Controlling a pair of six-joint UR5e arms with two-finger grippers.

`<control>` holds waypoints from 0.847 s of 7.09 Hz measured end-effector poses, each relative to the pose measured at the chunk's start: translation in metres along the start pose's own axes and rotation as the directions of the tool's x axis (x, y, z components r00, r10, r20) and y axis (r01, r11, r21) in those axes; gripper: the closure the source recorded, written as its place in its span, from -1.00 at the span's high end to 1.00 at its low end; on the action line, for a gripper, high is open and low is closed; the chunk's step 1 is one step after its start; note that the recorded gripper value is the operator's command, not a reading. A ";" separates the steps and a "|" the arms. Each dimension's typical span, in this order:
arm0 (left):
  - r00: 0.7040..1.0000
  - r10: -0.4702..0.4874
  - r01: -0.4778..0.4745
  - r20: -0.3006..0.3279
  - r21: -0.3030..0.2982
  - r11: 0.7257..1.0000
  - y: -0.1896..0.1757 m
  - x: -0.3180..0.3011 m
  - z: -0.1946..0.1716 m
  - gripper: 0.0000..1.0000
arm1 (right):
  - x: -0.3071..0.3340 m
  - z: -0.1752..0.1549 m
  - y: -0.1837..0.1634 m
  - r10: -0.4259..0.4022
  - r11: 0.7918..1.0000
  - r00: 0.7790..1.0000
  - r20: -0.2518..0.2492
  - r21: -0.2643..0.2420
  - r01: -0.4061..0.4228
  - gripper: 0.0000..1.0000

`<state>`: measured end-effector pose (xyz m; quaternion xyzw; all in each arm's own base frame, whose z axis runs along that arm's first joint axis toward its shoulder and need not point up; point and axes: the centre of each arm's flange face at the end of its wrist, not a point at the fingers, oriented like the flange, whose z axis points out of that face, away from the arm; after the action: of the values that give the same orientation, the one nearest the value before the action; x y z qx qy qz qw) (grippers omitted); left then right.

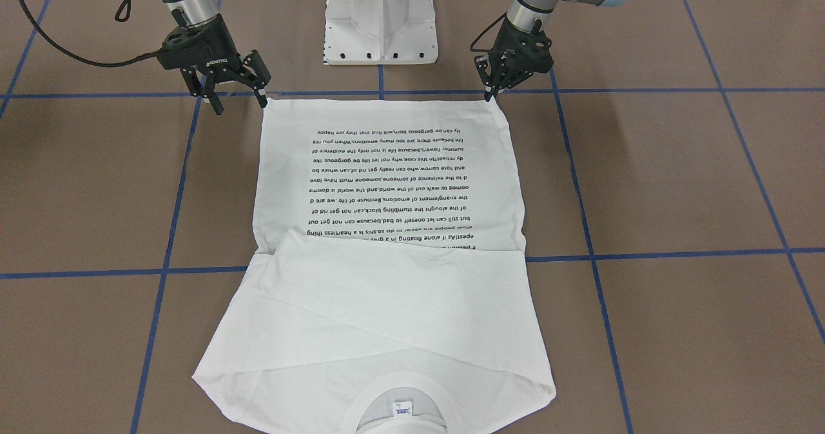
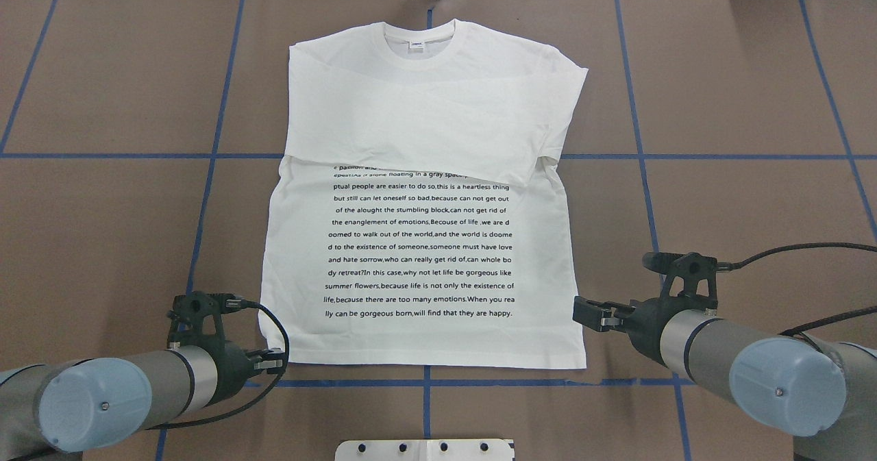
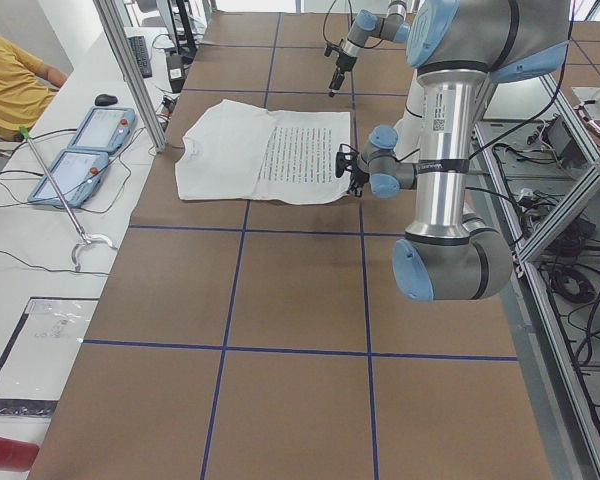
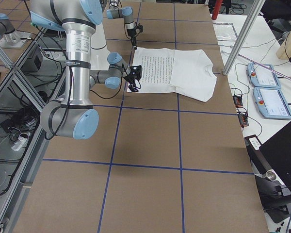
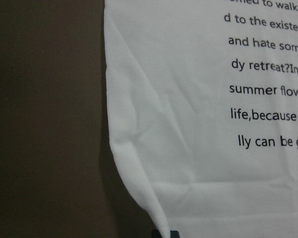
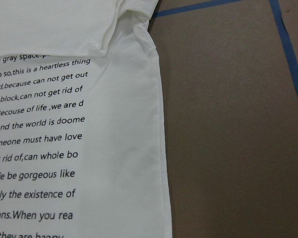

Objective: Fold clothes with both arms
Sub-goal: 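Grasp the hem corners with both grippers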

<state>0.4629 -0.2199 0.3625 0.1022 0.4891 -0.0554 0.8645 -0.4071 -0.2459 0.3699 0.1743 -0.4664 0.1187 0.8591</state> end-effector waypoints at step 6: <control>0.999 -0.014 0.014 -0.036 0.011 1.000 -0.010 0.010 -0.014 -1.00 | -0.066 0.034 0.063 0.200 0.980 0.964 -0.176 0.014 -0.201 0.48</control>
<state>0.4540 -0.2260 0.3459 0.1046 0.5047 -0.0623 0.8546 -0.4917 -0.2050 0.3430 0.1134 -0.4039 0.2190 0.8809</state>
